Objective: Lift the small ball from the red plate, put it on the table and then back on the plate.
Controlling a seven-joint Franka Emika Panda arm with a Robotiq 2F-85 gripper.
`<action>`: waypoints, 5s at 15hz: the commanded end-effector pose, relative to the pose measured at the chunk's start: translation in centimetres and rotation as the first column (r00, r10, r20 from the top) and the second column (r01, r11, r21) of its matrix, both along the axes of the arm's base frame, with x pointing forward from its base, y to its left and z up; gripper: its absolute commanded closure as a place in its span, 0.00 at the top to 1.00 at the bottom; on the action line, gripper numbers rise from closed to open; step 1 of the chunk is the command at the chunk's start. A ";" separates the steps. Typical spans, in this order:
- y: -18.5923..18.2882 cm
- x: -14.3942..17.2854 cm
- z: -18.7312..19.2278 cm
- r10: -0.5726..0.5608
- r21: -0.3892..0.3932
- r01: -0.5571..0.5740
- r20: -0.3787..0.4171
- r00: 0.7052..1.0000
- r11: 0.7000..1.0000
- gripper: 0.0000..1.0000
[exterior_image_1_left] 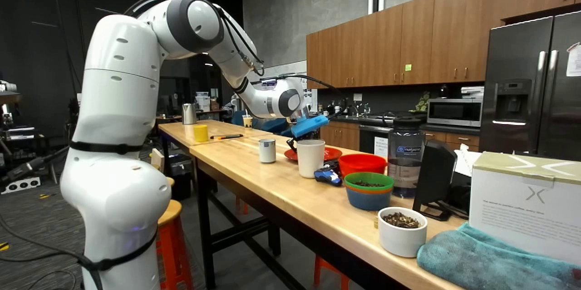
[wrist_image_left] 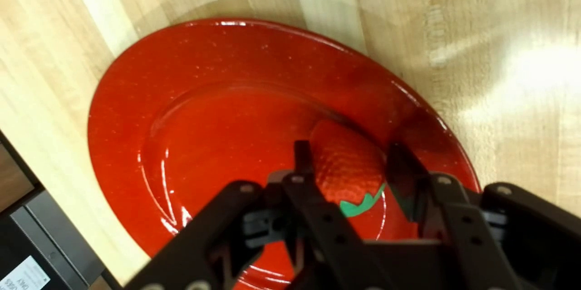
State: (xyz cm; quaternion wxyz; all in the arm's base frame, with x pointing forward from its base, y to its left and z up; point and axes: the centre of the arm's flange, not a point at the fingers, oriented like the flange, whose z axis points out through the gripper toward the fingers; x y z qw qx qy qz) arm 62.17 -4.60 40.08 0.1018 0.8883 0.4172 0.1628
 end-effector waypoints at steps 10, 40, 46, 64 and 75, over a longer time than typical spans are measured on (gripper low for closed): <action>0.1 0.7 2.9 -0.033 0.075 0.030 0.032 0.999 0.997 0.19; 0.9 -12.4 18.4 0.060 0.036 -0.061 0.017 0.998 0.998 0.19; -1.4 -18.9 10.8 0.011 0.090 -0.003 -0.091 0.996 0.996 0.19; -6.7 -27.0 3.5 -0.097 0.171 0.112 -0.095 0.991 0.979 0.19; 1.8 -21.3 -5.6 -0.151 0.222 0.145 0.010 0.988 0.964 0.19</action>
